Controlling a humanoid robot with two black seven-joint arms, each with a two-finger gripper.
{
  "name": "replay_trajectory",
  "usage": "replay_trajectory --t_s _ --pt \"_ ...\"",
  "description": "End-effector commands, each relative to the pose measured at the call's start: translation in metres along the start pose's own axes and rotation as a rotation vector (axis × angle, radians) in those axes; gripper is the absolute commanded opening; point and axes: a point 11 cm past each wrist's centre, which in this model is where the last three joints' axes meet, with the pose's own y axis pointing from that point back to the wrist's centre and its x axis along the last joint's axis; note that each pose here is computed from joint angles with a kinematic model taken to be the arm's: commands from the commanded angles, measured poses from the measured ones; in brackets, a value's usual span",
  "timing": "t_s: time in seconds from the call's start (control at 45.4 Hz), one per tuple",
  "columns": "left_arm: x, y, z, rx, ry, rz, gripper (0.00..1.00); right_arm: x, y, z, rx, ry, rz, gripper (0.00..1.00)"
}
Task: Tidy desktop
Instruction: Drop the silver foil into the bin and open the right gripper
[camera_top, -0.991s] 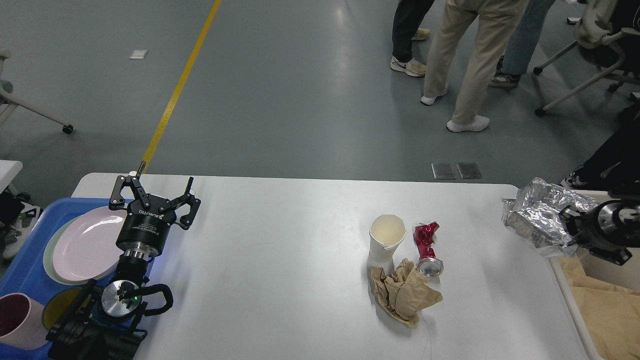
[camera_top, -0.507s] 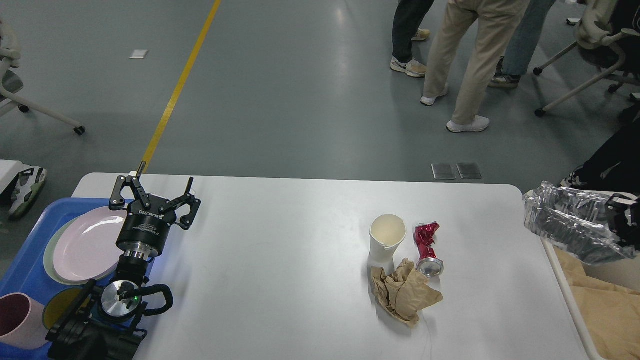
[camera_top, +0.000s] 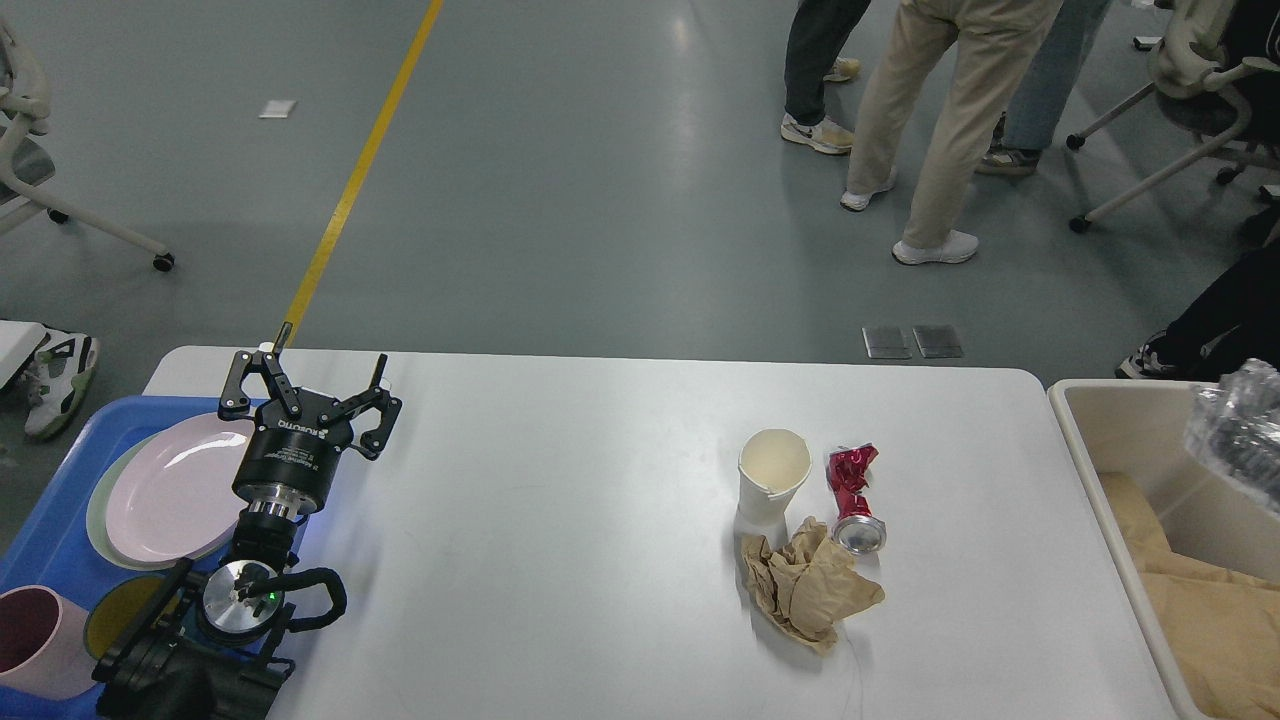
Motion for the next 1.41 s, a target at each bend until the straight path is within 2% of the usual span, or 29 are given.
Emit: replay_trajectory --t_s 0.0,0.154,0.374,0.484,0.573,0.683,0.903,1.189,1.211,1.233,1.255,1.277,1.299,1.387 --pt "0.001 0.001 0.000 0.000 0.000 0.002 0.97 0.024 -0.026 0.029 -0.027 -0.072 0.060 0.00" --pt "0.001 0.001 0.000 -0.001 0.000 0.002 0.97 0.034 -0.069 0.045 -0.057 -0.100 0.107 0.00" --pt "0.001 0.001 0.000 -0.001 0.000 0.002 0.97 0.017 -0.145 0.058 -0.078 -0.139 0.165 0.00" --pt "0.001 0.001 0.000 -0.001 0.000 0.002 0.97 -0.004 -0.183 0.070 -0.108 -0.141 0.212 0.00" --pt "0.000 0.000 0.000 -0.002 0.000 0.000 0.97 -0.012 -0.202 0.074 -0.127 -0.126 0.319 0.00" --pt "0.000 0.000 0.000 0.000 0.000 0.000 0.97 -0.043 -0.229 0.080 -0.154 -0.083 0.414 0.00" --pt "0.000 0.000 0.000 -0.002 0.000 0.002 0.97 -0.081 -0.250 0.073 -0.147 -0.055 0.430 0.00" --pt "0.000 0.000 0.000 -0.002 0.000 0.000 0.97 -0.085 -0.252 0.071 -0.144 -0.066 0.438 0.00" --pt "0.000 0.000 0.000 0.000 0.000 0.000 0.97 -0.083 -0.251 0.072 -0.146 -0.066 0.445 0.11" --pt "0.000 0.000 0.000 -0.002 0.000 0.002 0.97 -0.082 -0.251 0.073 -0.145 -0.067 0.448 0.27" --pt "0.000 0.000 0.000 -0.002 0.000 0.000 0.97 -0.079 -0.249 0.074 -0.147 -0.069 0.464 0.72" --pt "0.000 0.000 0.000 -0.002 0.000 0.000 0.97 -0.077 -0.248 0.074 -0.148 -0.068 0.475 0.88" --pt "0.000 0.000 0.000 -0.002 0.000 0.000 0.97 -0.076 -0.248 0.074 -0.148 -0.070 0.486 0.99" --pt "0.000 0.000 0.000 -0.002 0.000 0.000 0.97 -0.077 -0.248 0.075 -0.149 -0.074 0.488 1.00"
